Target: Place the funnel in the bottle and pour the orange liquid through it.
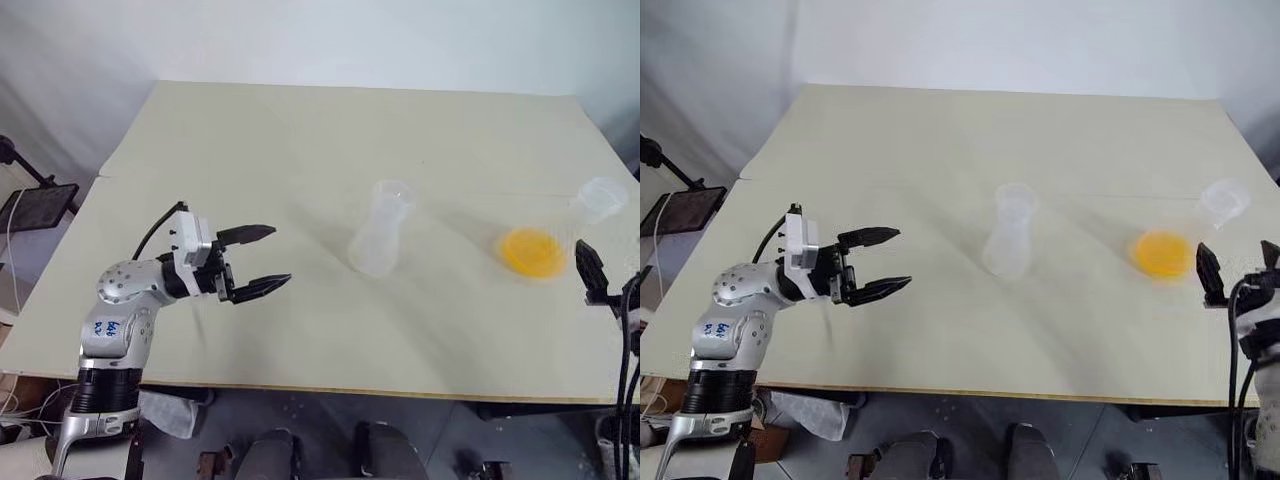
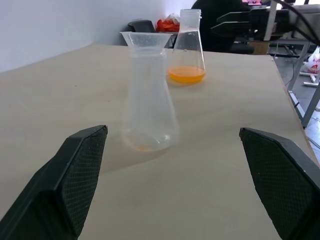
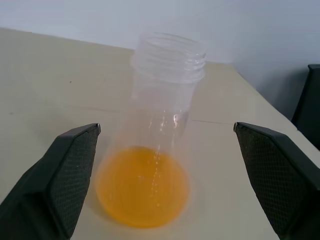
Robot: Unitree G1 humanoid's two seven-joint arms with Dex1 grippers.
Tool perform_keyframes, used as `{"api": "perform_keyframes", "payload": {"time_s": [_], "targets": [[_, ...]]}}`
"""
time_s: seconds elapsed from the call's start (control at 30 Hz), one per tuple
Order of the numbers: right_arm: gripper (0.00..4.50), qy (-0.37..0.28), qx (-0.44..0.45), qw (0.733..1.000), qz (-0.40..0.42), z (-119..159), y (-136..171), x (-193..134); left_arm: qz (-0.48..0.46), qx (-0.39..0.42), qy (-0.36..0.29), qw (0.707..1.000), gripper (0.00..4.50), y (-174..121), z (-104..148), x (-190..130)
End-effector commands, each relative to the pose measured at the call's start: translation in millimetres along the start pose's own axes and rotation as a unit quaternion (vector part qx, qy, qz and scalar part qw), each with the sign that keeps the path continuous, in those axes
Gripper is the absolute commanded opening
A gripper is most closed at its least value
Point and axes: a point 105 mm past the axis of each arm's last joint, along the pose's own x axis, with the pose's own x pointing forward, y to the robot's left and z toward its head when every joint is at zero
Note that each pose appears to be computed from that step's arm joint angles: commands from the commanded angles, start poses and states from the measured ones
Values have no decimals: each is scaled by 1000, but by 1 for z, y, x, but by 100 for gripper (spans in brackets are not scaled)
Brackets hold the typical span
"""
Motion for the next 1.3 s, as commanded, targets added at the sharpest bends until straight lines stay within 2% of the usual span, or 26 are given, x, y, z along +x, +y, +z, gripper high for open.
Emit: {"api": "perform_keyframes", "payload": {"time_s": [0.03, 0.43, 0.73, 0.83, 0.97, 1.1, 1.23, 1.3], "targets": [[450, -6, -6, 1000, -17, 6, -8, 11, 4, 12, -7, 1000, 449, -4, 9, -4], [450, -21, 5, 1000, -4, 11, -7, 50, 9, 15, -8, 1000, 449, -7, 11, -4], [450, -38, 31, 999, 0, 15, -1, 65, 0, 20, -4, 1000, 449, -9, 12, -3], [390, -40, 38, 998, -7, 14, -3, 68, -1, 22, -3, 1000, 450, -9, 12, -3], [254, -40, 40, 998, -5, 14, -2, 68, -2, 24, -2, 1000, 450, -8, 13, -4], [243, -51, 57, 997, 2, 18, 1, 68, -2, 26, -1, 1000, 450, -7, 14, -4], [243, -98, 66, 992, 42, 40, 14, 66, -3, 28, -1, 1000, 450, -6, 14, -4], [243, -106, 41, 992, 49, 49, 19, 66, -1, 30, -2, 1000, 450, -5, 14, -4]]}}
